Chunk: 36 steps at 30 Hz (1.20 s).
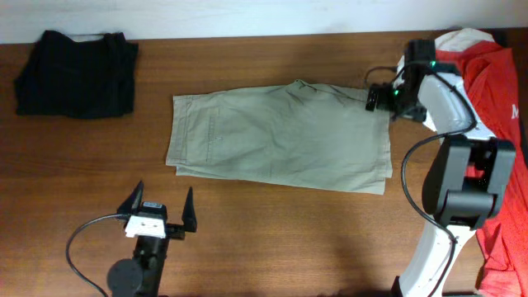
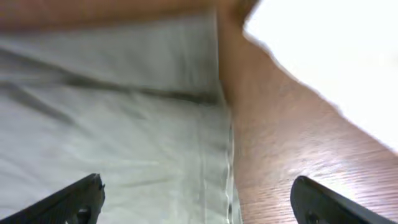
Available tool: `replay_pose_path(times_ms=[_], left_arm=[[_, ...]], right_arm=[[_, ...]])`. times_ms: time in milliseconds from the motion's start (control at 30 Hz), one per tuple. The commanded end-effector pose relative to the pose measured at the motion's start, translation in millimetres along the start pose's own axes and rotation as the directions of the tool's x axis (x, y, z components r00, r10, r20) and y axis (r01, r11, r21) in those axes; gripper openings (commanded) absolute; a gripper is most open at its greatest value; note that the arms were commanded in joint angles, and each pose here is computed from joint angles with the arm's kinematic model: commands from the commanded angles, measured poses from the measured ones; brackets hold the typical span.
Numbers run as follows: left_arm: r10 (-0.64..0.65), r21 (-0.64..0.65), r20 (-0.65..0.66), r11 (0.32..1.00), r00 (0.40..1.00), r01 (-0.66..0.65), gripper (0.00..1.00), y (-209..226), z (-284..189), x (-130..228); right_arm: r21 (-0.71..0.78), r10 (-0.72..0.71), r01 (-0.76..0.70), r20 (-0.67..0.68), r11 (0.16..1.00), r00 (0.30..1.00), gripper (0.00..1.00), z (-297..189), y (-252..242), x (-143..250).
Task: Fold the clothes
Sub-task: 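Release the trousers and raise the right gripper to the right, then reach the left gripper to the left end of the trousers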
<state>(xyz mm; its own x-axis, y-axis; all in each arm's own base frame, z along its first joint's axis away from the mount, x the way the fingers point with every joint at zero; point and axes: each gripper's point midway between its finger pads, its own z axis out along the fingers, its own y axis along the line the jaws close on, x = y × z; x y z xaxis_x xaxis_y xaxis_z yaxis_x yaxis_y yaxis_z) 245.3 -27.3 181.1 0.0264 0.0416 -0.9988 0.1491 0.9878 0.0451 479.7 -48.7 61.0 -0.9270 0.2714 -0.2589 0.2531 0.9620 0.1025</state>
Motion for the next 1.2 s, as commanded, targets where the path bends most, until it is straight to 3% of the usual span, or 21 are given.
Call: replay_pose_path(times_ms=[0,100,200,300,400,467,533,633,733,867,1033,1167], left_arm=[[0.005,0.091,0.105,0.996,0.994,-0.015,0.99,-15.2,-4.2,-34.7],[-0.016,0.098,0.054,0.995,0.998,0.011,0.99,-14.1,-1.2,-63.3],[0.004,0.165,-0.106,0.986,0.994,0.014,0.99,-19.5,25.6,-93.7],[0.027,0.208,-0.439,0.975,0.898,0.073,0.99,-16.4,78.8,-101.5],[0.008,0.193,-0.612,0.971,0.791,0.14,0.99,-9.9,124.8,-97.7],[-0.028,0.146,-0.674,0.975,0.739,0.17,0.99,3.7,162.2,-68.1],[-0.113,0.084,-0.76,0.96,0.64,0.268,0.99,19.7,180.9,-20.6],[-0.203,0.017,-0.854,0.91,0.479,0.415,0.99,35.1,187.8,55.0],[-0.203,-0.015,-0.897,0.902,0.393,0.432,0.99,40.2,186.8,102.2],[-0.206,-0.05,-0.933,0.885,0.294,0.462,0.99,35.1,179.7,143.1],[-0.18,-0.057,-0.96,0.874,0.213,0.482,0.99,26.0,169.6,175.7],[-0.163,-0.052,-0.977,0.812,0.14,0.581,0.99,-2.2,162.6,198.6]], right_arm=[[0.003,0.018,-0.019,0.133,1.0,0.991,0.99,-60.2,3.5,-48.6],[-0.015,0.015,-0.012,0.237,1.0,0.971,0.99,-95.9,9.8,-77.8],[-0.015,0.015,-0.012,0.237,1.0,0.971,0.99,-96.2,9.9,-77.9],[-0.014,0.015,-0.012,0.237,1.0,0.971,0.99,-96.0,9.8,-77.8],[-0.014,0.015,-0.012,0.237,1.0,0.971,0.99,-96.0,9.8,-77.8],[-0.014,0.015,-0.012,0.237,1.0,0.971,0.99,-96.0,9.8,-77.8],[-0.014,0.015,-0.012,0.237,1.0,0.971,0.99,-96.0,9.8,-77.8],[-0.014,0.015,-0.012,0.237,1.0,0.971,0.99,-96.0,9.8,-77.8],[-0.014,0.015,-0.012,0.237,1.0,0.971,0.99,-96.0,9.8,-77.8],[-0.014,0.015,-0.012,0.237,1.0,0.971,0.99,-96.0,9.8,-77.8],[-0.014,0.015,-0.012,0.237,1.0,0.971,0.99,-96.0,9.8,-77.8],[-0.014,0.015,-0.012,0.237,1.0,0.971,0.99,-96.0,9.8,-77.8]])
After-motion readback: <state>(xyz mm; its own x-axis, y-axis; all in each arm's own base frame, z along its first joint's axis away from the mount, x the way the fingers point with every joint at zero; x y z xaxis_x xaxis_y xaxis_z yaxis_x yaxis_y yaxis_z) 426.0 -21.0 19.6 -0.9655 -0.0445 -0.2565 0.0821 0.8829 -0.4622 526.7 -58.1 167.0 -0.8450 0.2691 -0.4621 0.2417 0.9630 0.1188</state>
